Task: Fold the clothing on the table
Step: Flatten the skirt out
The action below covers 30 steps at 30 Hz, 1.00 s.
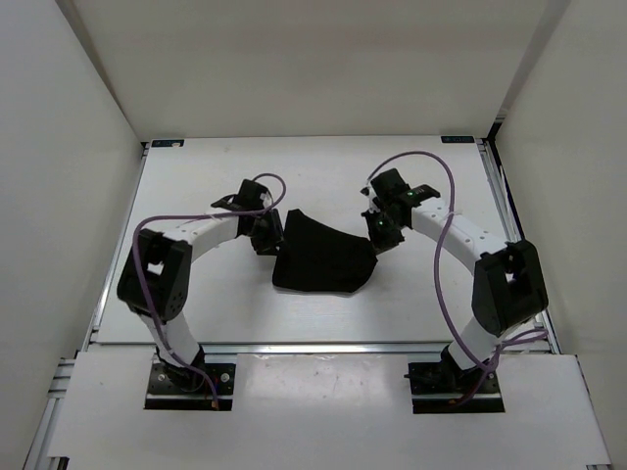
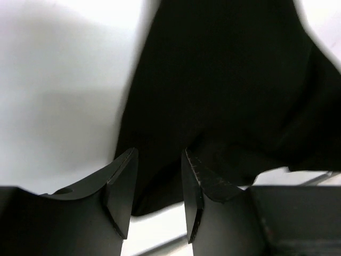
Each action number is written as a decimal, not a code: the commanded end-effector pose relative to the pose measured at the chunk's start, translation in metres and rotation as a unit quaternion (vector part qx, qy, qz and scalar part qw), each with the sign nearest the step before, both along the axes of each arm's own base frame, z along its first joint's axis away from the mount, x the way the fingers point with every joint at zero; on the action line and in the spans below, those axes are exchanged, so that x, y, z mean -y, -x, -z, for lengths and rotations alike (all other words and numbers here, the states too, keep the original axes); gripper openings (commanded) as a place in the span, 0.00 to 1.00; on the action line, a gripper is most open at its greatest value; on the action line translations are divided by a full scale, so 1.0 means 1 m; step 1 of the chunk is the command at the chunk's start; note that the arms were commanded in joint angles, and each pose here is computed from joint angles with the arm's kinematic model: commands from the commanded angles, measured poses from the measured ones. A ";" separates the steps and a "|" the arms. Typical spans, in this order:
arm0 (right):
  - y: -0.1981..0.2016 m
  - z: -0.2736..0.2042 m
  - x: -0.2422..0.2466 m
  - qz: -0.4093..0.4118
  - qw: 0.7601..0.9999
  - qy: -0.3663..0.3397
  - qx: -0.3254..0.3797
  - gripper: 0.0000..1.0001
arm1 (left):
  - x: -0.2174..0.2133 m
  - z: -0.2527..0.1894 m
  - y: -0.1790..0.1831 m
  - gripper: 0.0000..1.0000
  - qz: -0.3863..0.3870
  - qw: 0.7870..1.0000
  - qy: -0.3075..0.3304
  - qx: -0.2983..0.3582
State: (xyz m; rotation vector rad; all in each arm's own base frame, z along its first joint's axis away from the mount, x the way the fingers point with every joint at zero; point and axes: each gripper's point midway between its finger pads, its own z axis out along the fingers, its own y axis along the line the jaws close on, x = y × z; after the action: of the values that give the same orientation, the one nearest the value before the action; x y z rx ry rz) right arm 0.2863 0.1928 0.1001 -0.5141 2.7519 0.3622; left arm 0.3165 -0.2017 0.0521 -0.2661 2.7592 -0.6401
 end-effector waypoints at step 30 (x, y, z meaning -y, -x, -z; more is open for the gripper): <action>-0.034 0.012 -0.034 0.103 0.980 -0.149 -0.086 0.00 | 0.103 -0.012 -0.082 0.27 0.109 0.991 0.067 0.032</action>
State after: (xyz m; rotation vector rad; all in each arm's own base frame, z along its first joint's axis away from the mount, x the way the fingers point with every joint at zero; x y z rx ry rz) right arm 0.3273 0.1927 0.1126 -0.1265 2.7217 0.5858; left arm 0.3992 -0.2921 0.0572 -0.0078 2.7123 -0.8038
